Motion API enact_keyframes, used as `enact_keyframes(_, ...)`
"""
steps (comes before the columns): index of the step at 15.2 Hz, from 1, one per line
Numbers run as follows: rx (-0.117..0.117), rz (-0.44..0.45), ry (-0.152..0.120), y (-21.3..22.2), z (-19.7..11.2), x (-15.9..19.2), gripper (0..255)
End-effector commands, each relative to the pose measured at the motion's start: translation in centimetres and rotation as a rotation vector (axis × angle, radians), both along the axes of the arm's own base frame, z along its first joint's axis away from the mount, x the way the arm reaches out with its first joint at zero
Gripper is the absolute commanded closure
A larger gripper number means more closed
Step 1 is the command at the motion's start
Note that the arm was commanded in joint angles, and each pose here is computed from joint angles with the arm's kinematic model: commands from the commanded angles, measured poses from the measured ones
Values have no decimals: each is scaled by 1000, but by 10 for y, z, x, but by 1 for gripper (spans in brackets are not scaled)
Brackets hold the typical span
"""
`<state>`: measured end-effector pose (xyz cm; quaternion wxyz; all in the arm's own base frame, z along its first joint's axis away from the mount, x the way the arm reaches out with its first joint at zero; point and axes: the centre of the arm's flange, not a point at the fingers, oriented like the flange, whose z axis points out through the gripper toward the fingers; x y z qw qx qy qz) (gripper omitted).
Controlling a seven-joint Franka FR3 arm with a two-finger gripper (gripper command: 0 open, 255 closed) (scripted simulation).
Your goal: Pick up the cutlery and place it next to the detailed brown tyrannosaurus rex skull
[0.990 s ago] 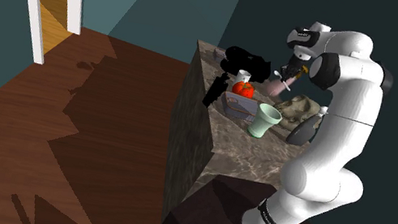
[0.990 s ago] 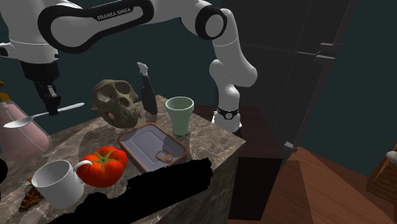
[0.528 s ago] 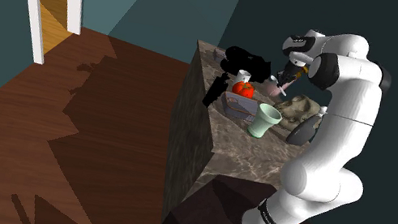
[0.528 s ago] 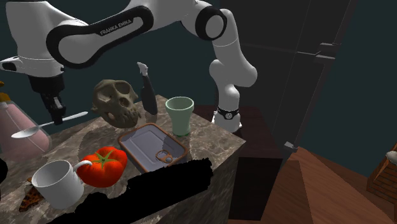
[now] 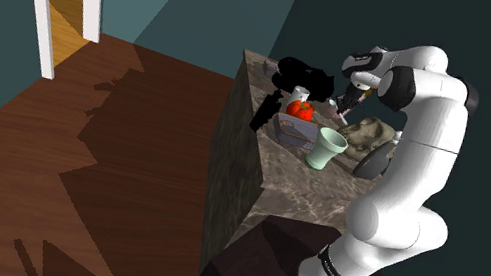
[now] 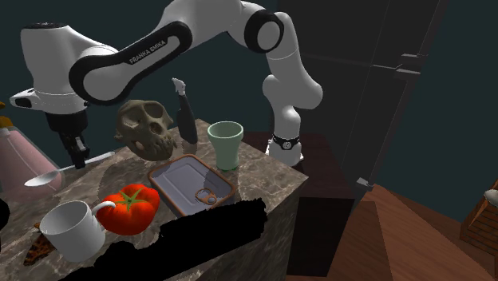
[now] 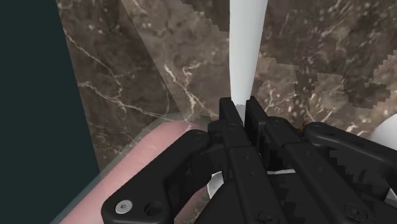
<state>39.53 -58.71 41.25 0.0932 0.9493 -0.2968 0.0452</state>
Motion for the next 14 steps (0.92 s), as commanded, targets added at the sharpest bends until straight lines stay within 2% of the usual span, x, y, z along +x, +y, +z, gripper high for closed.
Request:
enact_keyframes(1,-1,0,0,-1,-11,0,255)
enact_keyframes(11,-1,0,0,-1,-64,0,255)
enact_keyframes(14,-1,0,0,-1,-67,0,255)
